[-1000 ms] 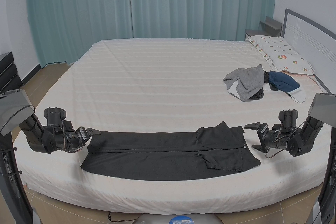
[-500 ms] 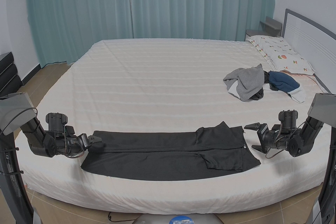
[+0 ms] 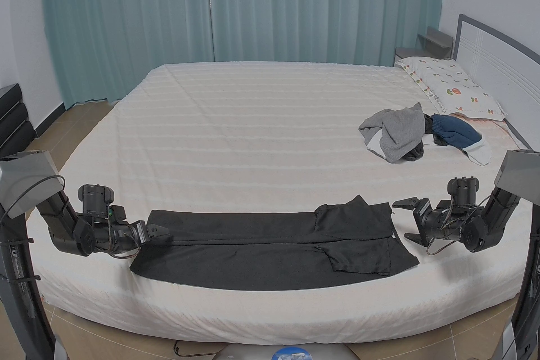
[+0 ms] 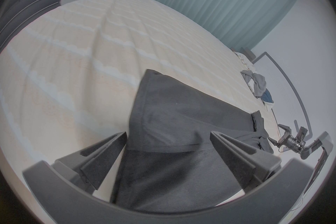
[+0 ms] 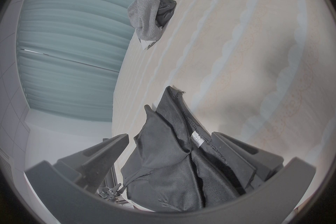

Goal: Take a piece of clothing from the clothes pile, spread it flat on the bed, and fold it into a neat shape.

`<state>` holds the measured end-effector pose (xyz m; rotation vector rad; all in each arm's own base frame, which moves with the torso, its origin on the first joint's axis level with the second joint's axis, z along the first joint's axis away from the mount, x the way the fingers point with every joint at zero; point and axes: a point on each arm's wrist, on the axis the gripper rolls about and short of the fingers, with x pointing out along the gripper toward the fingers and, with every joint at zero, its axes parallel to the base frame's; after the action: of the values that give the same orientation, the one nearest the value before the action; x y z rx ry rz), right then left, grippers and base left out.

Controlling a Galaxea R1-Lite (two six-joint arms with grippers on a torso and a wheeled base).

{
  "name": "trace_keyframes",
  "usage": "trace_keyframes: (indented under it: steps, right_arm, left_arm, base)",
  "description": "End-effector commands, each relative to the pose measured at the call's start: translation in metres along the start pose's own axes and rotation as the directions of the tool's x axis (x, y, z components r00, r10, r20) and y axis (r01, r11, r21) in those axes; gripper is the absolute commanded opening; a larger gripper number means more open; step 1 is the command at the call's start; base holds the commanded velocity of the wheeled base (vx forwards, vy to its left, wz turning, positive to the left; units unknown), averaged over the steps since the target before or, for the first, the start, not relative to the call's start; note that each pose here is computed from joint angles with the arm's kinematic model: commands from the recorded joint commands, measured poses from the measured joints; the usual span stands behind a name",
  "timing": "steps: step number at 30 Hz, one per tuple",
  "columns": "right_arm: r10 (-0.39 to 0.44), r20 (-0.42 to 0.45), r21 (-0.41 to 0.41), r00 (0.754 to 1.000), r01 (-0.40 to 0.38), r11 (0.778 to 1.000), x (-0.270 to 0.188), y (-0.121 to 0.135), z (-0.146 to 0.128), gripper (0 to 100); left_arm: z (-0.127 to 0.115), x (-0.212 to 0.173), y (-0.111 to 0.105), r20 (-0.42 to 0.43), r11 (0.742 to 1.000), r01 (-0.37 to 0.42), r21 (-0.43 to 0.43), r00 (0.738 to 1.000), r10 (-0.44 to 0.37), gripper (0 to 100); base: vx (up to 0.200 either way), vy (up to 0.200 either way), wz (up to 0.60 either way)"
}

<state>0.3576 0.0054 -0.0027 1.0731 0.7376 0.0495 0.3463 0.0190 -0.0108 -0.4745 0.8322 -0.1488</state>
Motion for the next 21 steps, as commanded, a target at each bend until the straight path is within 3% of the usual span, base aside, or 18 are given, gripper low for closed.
trace_keyframes:
  steps: [1, 6, 17, 18, 21]
  right_arm:
    - [-0.001, -0.002, -0.002, 1.000, 0.001, 1.000, 0.001, 0.000, -0.001, 100]
    - [-0.001, -0.004, -0.002, 1.000, 0.001, 1.000, 0.001, 0.000, -0.001, 100]
    - [-0.002, -0.003, -0.003, 1.000, 0.002, 1.000, 0.001, 0.000, -0.001, 100]
    - [-0.002, -0.003, -0.003, 1.000, 0.002, 1.000, 0.001, 0.000, -0.001, 100]
    - [-0.002, -0.003, -0.003, 1.000, 0.002, 1.000, 0.001, 0.000, -0.001, 100]
  left_arm:
    - [-0.002, 0.003, -0.001, 0.000, 1.000, -0.004, 0.007, 1.000, 0.004, 100]
    - [-0.008, 0.014, -0.005, 0.010, 0.999, -0.040, 0.025, 0.999, 0.040, 100]
    - [-0.013, 0.017, -0.006, 0.028, 0.998, -0.043, 0.035, 0.999, 0.042, 100]
    - [-0.013, 0.017, -0.006, 0.028, 0.998, -0.043, 0.035, 0.999, 0.042, 0]
    - [-0.015, 0.017, -0.007, 0.025, 0.998, -0.045, 0.033, 0.999, 0.044, 0]
  base:
    - [0.000, 0.000, 0.00]
    - [0.000, 0.000, 0.00]
    - [0.000, 0.000, 0.00]
    - [0.000, 0.000, 0.00]
    - [0.000, 0.000, 0.00]
